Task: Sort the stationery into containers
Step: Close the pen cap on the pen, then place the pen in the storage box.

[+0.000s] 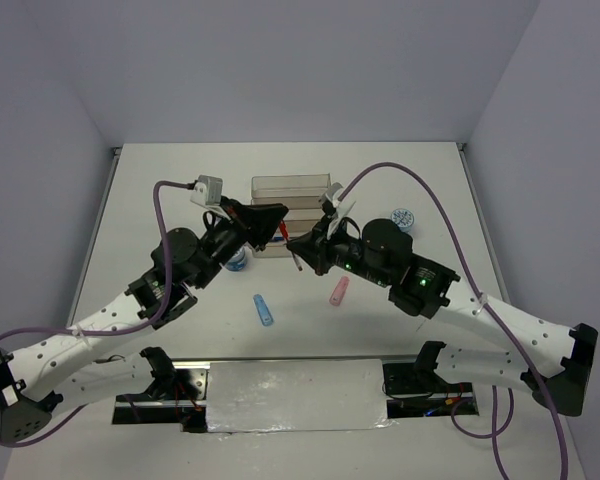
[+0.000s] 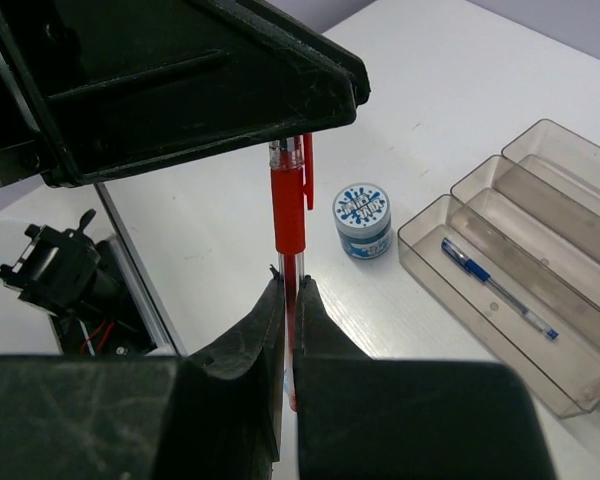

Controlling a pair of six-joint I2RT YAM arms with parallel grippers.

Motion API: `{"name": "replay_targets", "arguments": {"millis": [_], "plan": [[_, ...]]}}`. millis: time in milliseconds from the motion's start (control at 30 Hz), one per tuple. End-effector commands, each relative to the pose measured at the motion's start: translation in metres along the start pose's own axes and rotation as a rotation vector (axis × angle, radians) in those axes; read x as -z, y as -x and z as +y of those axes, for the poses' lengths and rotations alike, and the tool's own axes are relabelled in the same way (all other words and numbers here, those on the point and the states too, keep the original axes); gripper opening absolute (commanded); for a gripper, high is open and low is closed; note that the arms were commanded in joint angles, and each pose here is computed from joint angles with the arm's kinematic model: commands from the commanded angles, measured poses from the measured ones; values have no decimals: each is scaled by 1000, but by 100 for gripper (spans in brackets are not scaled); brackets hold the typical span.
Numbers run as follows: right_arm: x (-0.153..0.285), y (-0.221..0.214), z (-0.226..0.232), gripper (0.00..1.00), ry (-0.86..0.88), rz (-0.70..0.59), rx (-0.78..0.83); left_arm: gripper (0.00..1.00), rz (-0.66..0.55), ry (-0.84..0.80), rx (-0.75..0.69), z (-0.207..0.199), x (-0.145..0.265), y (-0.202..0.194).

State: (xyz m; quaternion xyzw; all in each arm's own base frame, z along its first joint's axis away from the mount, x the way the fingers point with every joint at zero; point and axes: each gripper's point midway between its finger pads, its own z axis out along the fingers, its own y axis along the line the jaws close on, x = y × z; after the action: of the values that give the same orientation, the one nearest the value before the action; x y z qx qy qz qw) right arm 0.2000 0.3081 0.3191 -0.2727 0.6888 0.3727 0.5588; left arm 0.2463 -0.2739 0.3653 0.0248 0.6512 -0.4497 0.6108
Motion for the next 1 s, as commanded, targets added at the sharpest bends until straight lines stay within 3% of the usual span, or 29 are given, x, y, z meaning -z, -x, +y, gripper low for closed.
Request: {"name": "replay_targets", "arguments": {"millis": [0, 133, 233, 267, 300, 367, 400, 600, 700, 800, 833, 867, 933, 967], "plan": [[24, 149, 20, 0, 51, -447, 5, 0, 296, -4, -1, 14, 19, -87], [20, 147, 19, 0, 48, -430, 26, 0, 308, 7, -9, 17, 19, -90], [2, 109, 23, 0, 99, -329, 84, 0, 288, 73, -28, 23, 21, -76], [-3, 95, 25, 0, 120, -294, 98, 5, 279, 102, -38, 26, 21, -69], [-9, 81, 26, 0, 142, -268, 106, 46, 221, 149, -50, 26, 17, -47], [-18, 45, 24, 0, 157, -200, 95, 95, 184, 210, -73, 29, 21, -23], [-21, 36, 21, 0, 151, -189, 87, 99, 139, 257, -79, 33, 21, -8], [-39, -21, -9, 0, 87, -71, 82, 99, -51, 427, -92, 29, 36, 87], [-48, -28, -31, 0, 84, -30, 120, 99, -122, 560, -113, 41, 59, 123], [-58, -43, -50, 0, 70, 70, 241, 99, -94, 651, -175, 55, 82, 128], [-72, -40, -60, 0, 61, 105, 373, 99, -77, 662, -199, 60, 90, 126], [-73, -61, -71, 0, 51, 221, 425, 99, -50, 664, -225, 63, 95, 121], [-87, -46, -93, 0, 2, 279, 625, 99, 22, 669, -277, 73, 112, 108], [-93, -75, -106, 0, 13, 398, 670, 99, 92, 649, -307, 79, 115, 87]]}}
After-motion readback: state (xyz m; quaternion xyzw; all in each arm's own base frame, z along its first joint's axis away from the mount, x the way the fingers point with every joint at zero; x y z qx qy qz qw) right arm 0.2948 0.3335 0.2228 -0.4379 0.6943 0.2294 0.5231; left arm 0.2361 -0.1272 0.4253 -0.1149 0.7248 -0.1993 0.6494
